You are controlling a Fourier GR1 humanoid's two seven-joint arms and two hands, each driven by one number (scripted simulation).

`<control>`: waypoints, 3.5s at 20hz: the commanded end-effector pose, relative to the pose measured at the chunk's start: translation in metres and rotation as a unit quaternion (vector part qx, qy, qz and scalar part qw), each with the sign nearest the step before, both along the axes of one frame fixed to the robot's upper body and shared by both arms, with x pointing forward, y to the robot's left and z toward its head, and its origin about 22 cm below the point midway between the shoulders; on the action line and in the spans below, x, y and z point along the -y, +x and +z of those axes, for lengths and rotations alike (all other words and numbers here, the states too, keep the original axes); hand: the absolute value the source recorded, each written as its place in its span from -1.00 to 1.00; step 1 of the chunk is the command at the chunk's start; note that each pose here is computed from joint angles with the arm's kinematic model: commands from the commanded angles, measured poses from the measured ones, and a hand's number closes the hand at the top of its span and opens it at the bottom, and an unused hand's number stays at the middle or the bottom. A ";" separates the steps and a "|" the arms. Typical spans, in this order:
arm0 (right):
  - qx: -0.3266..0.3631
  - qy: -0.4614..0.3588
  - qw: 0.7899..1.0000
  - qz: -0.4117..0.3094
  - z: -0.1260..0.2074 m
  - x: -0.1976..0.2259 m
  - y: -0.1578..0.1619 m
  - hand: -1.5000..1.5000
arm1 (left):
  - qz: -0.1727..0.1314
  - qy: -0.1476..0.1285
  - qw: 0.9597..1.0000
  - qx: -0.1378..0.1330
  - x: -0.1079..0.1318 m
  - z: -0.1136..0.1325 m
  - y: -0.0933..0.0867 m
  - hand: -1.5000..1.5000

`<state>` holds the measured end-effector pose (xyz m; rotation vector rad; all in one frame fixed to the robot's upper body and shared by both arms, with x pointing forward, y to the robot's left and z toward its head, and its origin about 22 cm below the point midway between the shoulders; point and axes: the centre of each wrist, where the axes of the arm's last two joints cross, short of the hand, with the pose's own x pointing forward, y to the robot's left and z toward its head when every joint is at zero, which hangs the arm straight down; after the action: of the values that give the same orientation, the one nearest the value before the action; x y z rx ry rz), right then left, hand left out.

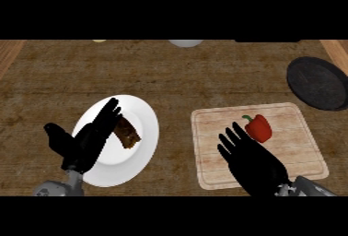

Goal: Pick the bell pepper from the cutting board and place it in the pan

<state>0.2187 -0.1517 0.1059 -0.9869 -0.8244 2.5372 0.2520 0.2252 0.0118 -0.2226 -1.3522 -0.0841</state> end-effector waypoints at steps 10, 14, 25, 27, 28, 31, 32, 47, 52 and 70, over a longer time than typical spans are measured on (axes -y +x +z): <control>0.111 -0.037 0.993 0.003 -0.011 0.037 0.024 -1.00 | 0.002 0.004 1.000 0.000 0.017 -0.002 0.000 0.00; 0.077 -0.028 0.997 -0.005 -0.029 0.035 0.033 -1.00 | -0.008 0.005 1.000 0.009 0.019 0.009 -0.005 0.00; 0.097 -0.027 0.995 0.011 -0.042 0.044 0.054 1.00 | -0.005 -0.005 1.000 -0.003 0.003 0.003 0.002 0.00; 0.085 -0.010 0.996 0.032 -0.056 0.063 0.064 1.00 | -0.004 0.002 1.000 0.004 0.014 0.013 0.013 0.00; 0.101 -0.020 0.993 0.061 -0.058 0.038 0.070 1.00 | 0.002 0.001 1.000 0.007 0.015 0.002 0.000 0.00; 0.114 -0.024 0.988 0.099 -0.062 0.034 0.070 1.00 | -0.001 -0.001 1.000 0.007 0.027 0.016 0.004 0.00; 0.114 -0.017 0.988 0.104 -0.055 0.063 0.071 1.00 | -0.004 -0.006 1.000 0.002 0.016 -0.011 0.007 0.00; 0.111 0.418 0.856 -0.283 -0.050 0.107 -0.004 1.00 | 0.021 -0.006 1.000 0.000 -0.008 0.000 -0.003 0.00; 0.189 0.539 0.776 -0.266 -0.023 0.112 -0.019 1.00 | 0.015 -0.002 1.000 -0.004 -0.012 -0.004 -0.011 0.00; 0.200 0.672 0.641 -0.314 -0.021 0.215 0.055 1.00 | -0.009 0.003 1.000 -0.001 0.018 0.010 0.005 0.00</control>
<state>0.2446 -0.3446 0.0883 -0.8297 -1.6608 0.6022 0.2534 0.2184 0.0106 -0.2204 -1.3585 -0.0837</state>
